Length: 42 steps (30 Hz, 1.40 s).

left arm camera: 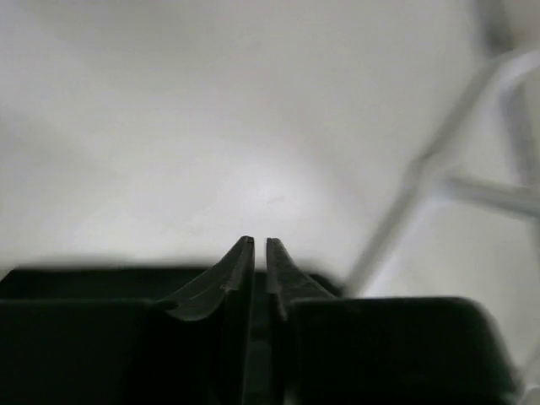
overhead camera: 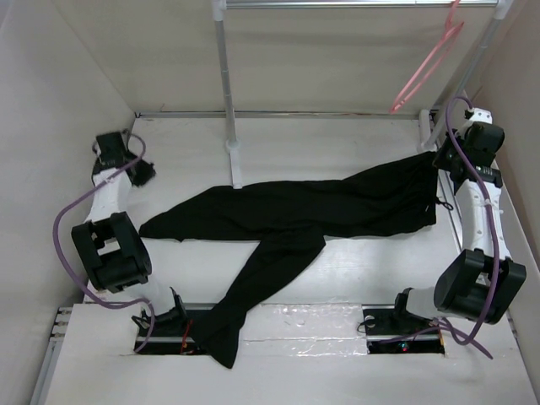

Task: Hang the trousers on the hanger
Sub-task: Flatten out the trousers at the center of the board.

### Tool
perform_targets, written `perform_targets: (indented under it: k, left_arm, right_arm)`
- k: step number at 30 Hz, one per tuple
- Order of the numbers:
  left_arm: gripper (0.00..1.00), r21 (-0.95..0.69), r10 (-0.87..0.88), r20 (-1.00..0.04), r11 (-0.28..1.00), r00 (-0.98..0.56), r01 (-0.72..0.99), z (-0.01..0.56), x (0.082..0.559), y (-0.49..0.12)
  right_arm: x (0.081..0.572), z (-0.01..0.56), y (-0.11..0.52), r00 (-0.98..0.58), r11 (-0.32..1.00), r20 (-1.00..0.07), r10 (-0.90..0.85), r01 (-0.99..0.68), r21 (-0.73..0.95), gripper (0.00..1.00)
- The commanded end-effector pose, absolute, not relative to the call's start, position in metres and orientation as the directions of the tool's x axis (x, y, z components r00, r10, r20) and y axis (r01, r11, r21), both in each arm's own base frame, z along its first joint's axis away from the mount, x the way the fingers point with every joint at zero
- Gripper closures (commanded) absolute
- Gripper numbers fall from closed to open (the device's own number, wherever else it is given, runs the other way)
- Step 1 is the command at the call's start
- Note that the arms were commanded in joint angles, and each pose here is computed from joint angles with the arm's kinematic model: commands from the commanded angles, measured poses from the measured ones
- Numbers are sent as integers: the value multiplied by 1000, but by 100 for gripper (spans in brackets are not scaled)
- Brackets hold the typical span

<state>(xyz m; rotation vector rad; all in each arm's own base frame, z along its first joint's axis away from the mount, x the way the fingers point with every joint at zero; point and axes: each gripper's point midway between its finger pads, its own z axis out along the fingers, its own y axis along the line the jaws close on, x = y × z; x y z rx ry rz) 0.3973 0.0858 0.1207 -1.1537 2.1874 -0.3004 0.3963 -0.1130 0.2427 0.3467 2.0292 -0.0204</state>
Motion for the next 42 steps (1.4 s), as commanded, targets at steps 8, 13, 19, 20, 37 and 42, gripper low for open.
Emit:
perform_targets:
  k: [8,13,19,20,37,42]
  left_arm:
    - [55,-512,-846,-490,473,-208,-717,177,325,94]
    - [63,-455,-953,-298,188,-51,-870,98,259,108]
    - [56,-474,-959,-281,117,24,-873,76,246,114]
    - [55,-479,-962,-273,117,21,-870,73,247,113]
    - [100,-488,-984,-177,83,5,-869,19,277,117]
    - [100,-561,-962,-272,155,4,-813,68,302,130]
  right_arm:
    - [421,274,-98,-321,970,-921,222,167,175,100]
    - [425,275,-85,-319,974,-921,222,116,194,100]
    - [423,277,-76,-308,978,-928,210,61,201,100]
    - [423,276,-74,-310,977,-927,212,55,205,100]
    - [421,280,-71,-305,979,-930,203,63,193,100]
    - [424,290,-70,-294,980,-935,197,63,187,100]
